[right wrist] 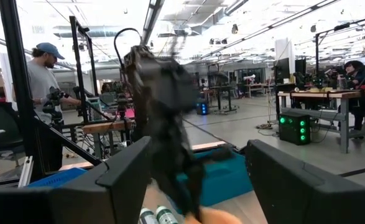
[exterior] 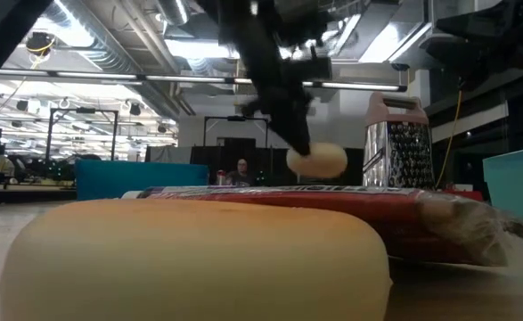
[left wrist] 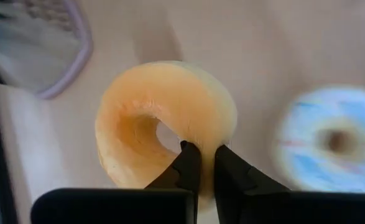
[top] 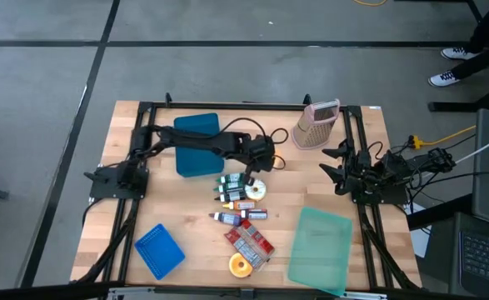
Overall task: Pick & Place Food Item
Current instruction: Put the top orange donut into the blue bin
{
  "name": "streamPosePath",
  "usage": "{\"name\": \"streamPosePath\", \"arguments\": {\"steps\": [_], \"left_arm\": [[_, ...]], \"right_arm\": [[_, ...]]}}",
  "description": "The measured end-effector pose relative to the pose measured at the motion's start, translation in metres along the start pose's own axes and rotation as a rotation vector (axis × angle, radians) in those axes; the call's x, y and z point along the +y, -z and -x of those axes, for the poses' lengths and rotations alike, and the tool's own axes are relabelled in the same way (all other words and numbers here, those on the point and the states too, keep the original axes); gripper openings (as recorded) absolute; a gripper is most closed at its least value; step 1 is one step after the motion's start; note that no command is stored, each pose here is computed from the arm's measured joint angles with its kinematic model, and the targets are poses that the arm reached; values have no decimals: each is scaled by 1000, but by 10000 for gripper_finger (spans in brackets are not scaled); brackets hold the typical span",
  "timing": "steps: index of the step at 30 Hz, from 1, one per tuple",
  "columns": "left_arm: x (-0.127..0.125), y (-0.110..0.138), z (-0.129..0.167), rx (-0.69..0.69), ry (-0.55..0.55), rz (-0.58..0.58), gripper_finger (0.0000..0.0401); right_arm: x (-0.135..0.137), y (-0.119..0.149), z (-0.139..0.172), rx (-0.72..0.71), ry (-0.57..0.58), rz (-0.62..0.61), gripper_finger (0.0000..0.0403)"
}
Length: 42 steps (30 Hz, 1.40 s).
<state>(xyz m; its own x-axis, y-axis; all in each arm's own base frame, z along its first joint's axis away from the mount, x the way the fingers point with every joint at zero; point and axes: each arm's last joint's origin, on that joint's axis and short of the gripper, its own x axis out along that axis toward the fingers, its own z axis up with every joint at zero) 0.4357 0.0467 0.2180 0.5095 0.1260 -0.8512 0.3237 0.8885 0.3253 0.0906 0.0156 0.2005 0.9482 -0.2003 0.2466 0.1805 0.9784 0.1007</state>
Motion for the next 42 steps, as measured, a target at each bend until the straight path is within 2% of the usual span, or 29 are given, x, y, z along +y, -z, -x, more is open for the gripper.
{"name": "streamPosePath", "arguments": {"steps": [4, 8, 12, 16, 20, 28, 38, 42], "left_arm": [[-14, -9, 42, -29, 53, 19, 15], [-23, -15, 98, -107, 49, 63, 15], [-41, -8, 153, -132, 71, 115, 15], [-67, 9, 189, -143, 116, 214, 15], [-105, 32, 198, -117, 169, 335, 15], [-186, 72, 193, -69, 113, 553, 15], [-264, 86, 211, -142, 73, 874, 15], [-290, 91, 210, -108, 97, 985, 15]], "right_arm": [[0, 1, 0, 6, 13, 4, 254], [-1, 1, 0, 8, 34, 4, 254], [-1, 1, 0, 11, 34, 2, 254], [-1, 1, 0, 11, 34, 1, 254], [-1, 1, 0, 15, 33, 3, 254], [-1, 2, 0, 23, 40, 7, 254], [-2, 2, 0, 25, 78, 13, 254], [-2, 3, 0, 26, 78, 18, 254]]}}
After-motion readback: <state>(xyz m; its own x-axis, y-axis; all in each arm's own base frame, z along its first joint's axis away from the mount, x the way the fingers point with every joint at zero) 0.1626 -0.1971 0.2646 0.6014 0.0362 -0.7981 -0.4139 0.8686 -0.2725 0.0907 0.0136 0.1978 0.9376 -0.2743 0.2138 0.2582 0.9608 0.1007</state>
